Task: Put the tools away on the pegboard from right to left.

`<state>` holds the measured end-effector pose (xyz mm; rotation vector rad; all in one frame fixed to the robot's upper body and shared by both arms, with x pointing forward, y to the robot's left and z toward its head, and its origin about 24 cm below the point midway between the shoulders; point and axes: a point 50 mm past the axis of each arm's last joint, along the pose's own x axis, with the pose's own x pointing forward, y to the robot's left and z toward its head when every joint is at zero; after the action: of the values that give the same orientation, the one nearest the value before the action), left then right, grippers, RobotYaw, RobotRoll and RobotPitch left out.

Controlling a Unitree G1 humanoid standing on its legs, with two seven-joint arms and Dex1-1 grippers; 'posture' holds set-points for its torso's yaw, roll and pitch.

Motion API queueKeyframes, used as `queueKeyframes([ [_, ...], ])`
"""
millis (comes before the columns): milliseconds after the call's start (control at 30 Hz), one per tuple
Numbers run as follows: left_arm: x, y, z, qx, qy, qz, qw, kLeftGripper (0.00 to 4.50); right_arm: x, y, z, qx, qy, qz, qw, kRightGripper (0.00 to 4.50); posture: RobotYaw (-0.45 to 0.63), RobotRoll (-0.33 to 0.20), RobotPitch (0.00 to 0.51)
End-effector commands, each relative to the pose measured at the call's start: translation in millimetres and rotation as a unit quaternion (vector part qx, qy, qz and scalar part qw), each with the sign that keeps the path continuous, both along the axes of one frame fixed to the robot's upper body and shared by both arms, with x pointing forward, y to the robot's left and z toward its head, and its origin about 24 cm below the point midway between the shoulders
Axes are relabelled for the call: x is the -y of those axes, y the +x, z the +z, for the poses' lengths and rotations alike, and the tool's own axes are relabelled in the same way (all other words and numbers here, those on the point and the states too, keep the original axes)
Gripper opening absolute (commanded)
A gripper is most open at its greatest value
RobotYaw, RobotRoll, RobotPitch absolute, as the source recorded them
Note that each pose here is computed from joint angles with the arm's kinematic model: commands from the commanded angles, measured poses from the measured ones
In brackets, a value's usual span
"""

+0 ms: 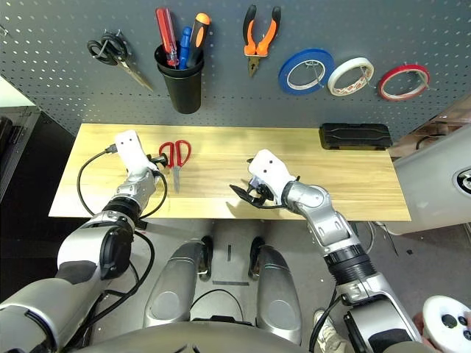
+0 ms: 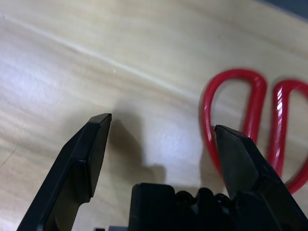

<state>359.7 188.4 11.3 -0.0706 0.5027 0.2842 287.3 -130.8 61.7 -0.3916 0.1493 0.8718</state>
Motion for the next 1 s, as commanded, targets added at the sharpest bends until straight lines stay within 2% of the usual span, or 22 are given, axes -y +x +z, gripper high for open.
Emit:
queueKeyframes([
  [33, 7.4, -11.6, -19.6, -0.057, -0.001, -0.021, 0.998, 4.48, 2.2, -4.0, -1.1, 0.001, -0.006, 0.008, 1.0, 4.5, 0.09, 0.0, 0.25],
  [167, 11.1, -16.0, -26.3, -0.079, -0.001, -0.034, 0.996, 4.48, 2.7, -4.5, 1.8, 0.006, -0.007, 0.021, 1.0, 4.5, 0.09, 0.0, 0.249],
  [233, 12.5, -17.9, -28.9, -0.086, 0.001, -0.037, 0.996, 3.88, 3.4, -4.5, 2.0, 0.005, -0.009, 0.026, 1.0, 4.5, 0.09, 0.0, 0.248],
  [567, 17.3, -20.4, -32.3, -0.079, -0.022, -0.026, 0.996, 0.06, 0.5, -2.3, 2.7, 0.005, -0.005, 0.041, 0.999, 4.5, 0.1, 0.0, 0.243],
  [867, 27.2, -14.4, -21.1, -0.011, -0.068, -0.004, 0.998, 0.02, -4.0, 4.2, 5.9, 0.021, 0.012, 0.052, 0.998, 4.5, 0.13, 0.0, 0.23],
  [1000, 31.8, -12.4, -8.6, 0.052, -0.095, 0.0, 0.994, 0.02, -4.5, 6.5, 12.9, 0.047, 0.042, 0.067, 0.996, 4.5, 0.15, 0.0, 0.225],
])
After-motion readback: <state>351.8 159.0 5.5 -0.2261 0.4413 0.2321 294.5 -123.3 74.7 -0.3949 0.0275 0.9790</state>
